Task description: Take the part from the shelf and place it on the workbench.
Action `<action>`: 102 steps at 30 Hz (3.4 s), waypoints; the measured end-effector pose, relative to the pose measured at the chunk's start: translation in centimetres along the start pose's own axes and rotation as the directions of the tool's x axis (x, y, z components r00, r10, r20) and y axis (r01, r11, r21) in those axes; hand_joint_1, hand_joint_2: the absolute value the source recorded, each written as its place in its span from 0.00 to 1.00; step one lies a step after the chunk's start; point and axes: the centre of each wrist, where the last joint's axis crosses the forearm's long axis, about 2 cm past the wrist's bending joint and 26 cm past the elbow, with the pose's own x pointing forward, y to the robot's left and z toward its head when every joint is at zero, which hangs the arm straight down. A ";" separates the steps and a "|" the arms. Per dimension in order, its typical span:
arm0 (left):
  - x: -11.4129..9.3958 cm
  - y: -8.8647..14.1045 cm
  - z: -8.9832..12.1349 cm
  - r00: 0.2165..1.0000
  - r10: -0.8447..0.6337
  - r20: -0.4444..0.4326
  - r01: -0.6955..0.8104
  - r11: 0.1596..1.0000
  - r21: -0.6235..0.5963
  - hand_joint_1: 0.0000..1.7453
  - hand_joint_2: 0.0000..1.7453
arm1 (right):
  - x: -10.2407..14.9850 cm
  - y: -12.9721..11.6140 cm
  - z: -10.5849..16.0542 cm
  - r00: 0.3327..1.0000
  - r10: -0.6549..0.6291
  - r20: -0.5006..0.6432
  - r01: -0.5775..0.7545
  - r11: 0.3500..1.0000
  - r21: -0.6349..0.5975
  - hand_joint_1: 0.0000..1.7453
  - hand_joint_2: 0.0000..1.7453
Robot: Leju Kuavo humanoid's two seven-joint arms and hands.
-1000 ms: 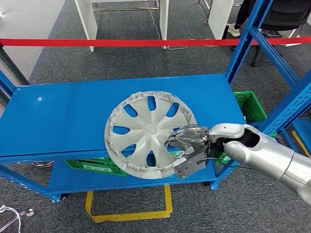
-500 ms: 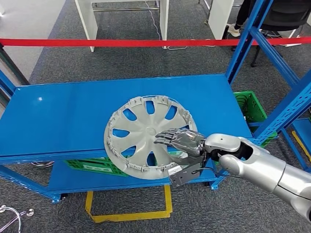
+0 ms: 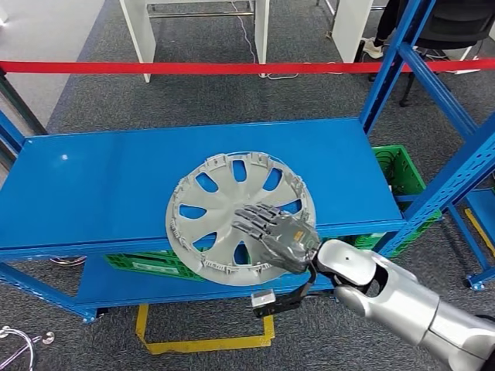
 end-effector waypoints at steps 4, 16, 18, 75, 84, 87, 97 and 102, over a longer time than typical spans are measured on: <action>0.0 -0.1 0.0 1.000 -0.001 0.002 0.001 1.000 0.001 0.00 0.00 | 1.0 0.5 0.4 1.000 -0.022 -0.011 0.022 1.000 -0.017 0.00 1.00; -0.1 -0.4 0.1 1.000 0.017 0.008 -0.017 1.000 0.018 0.00 0.00 | 8.4 2.6 4.5 0.989 0.070 -0.130 -0.119 0.902 -0.415 0.00 1.00; -0.2 -0.4 0.1 1.000 0.018 0.008 -0.018 1.000 0.022 0.00 0.00 | 9.3 2.9 5.2 0.988 0.058 -0.146 -0.116 0.897 -0.426 0.00 1.00; 0.0 -0.5 0.0 1.000 -0.014 -0.003 0.014 1.000 0.018 0.00 0.00 | 14.8 11.1 4.9 0.946 0.083 -0.314 -0.147 0.972 -0.184 0.00 1.00; 0.0 -0.5 0.0 1.000 -0.022 -0.009 0.022 1.000 0.014 0.00 0.00 | 15.3 11.9 5.3 0.967 0.110 -0.230 -0.149 0.977 -0.156 0.00 1.00; 0.0 -0.5 0.0 1.000 -0.024 -0.009 0.024 1.000 0.014 0.00 0.00 | 15.3 11.9 5.0 0.975 0.117 -0.189 -0.147 0.977 -0.154 0.00 1.00; 0.1 -0.5 -0.1 0.999 -0.037 -0.006 0.037 0.999 0.007 0.00 0.00 | 14.9 11.2 2.7 0.971 0.110 -0.212 -0.153 0.968 -0.198 0.00 1.00; 0.1 -0.4 -0.1 0.999 -0.039 -0.005 0.039 0.999 0.006 0.00 0.00 | 14.7 10.7 2.1 0.966 0.104 -0.237 -0.157 0.963 -0.218 0.00 1.00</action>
